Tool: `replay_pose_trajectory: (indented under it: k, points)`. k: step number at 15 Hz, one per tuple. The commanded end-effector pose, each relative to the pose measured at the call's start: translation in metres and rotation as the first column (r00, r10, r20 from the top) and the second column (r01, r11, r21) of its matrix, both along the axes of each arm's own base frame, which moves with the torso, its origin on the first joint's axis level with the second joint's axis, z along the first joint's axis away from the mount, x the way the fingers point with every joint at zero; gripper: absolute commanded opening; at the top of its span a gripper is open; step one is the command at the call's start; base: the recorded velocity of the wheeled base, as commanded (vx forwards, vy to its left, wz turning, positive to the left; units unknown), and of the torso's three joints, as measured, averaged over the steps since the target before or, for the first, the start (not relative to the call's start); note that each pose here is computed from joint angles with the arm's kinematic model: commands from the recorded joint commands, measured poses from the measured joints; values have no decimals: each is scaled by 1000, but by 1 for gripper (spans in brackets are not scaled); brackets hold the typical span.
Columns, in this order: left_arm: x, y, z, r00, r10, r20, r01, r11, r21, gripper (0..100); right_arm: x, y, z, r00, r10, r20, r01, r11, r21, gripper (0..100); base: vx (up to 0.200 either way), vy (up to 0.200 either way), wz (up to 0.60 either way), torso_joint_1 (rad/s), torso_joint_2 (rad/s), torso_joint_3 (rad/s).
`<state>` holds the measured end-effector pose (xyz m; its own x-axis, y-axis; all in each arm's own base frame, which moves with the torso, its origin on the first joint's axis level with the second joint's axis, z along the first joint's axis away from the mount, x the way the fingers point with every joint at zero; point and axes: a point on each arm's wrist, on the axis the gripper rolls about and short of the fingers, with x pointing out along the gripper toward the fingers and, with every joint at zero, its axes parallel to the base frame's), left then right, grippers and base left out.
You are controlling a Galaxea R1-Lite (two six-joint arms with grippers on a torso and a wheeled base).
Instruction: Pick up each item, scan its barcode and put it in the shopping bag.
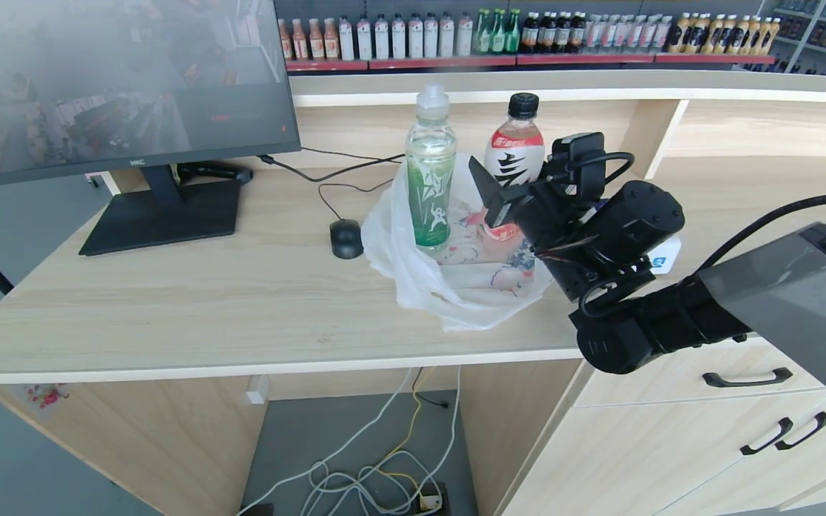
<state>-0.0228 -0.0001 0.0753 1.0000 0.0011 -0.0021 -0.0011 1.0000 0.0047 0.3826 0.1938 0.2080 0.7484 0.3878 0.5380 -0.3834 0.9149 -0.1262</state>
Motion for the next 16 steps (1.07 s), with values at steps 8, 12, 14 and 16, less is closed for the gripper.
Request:
replay_pose_trajectory:
  k: [8, 12, 14, 16]
  points:
    - [0, 0, 0, 1000, 0, 1, 0, 1000, 0, 100, 21, -4, -25, 999, -28, -36, 27, 999, -22, 0, 0, 0, 0, 0, 0, 0]
    - [0, 0, 0, 1000, 0, 1, 0, 1000, 0, 100, 22, 1, -31, 999, -20, -50, 19, 999, -29, 0, 0, 0, 0, 0, 0, 0]
    - [0, 0, 0, 1000, 0, 1, 0, 1000, 0, 100, 21, 1, -32, 998, -19, -52, 17, 999, -31, 0, 0, 0, 0, 0, 0, 0]
    - [0, 0, 0, 1000, 0, 1, 0, 1000, 0, 100, 21, 0, -34, 998, -16, -57, 14, 999, -34, 0, 0, 0, 0, 0, 0, 0]
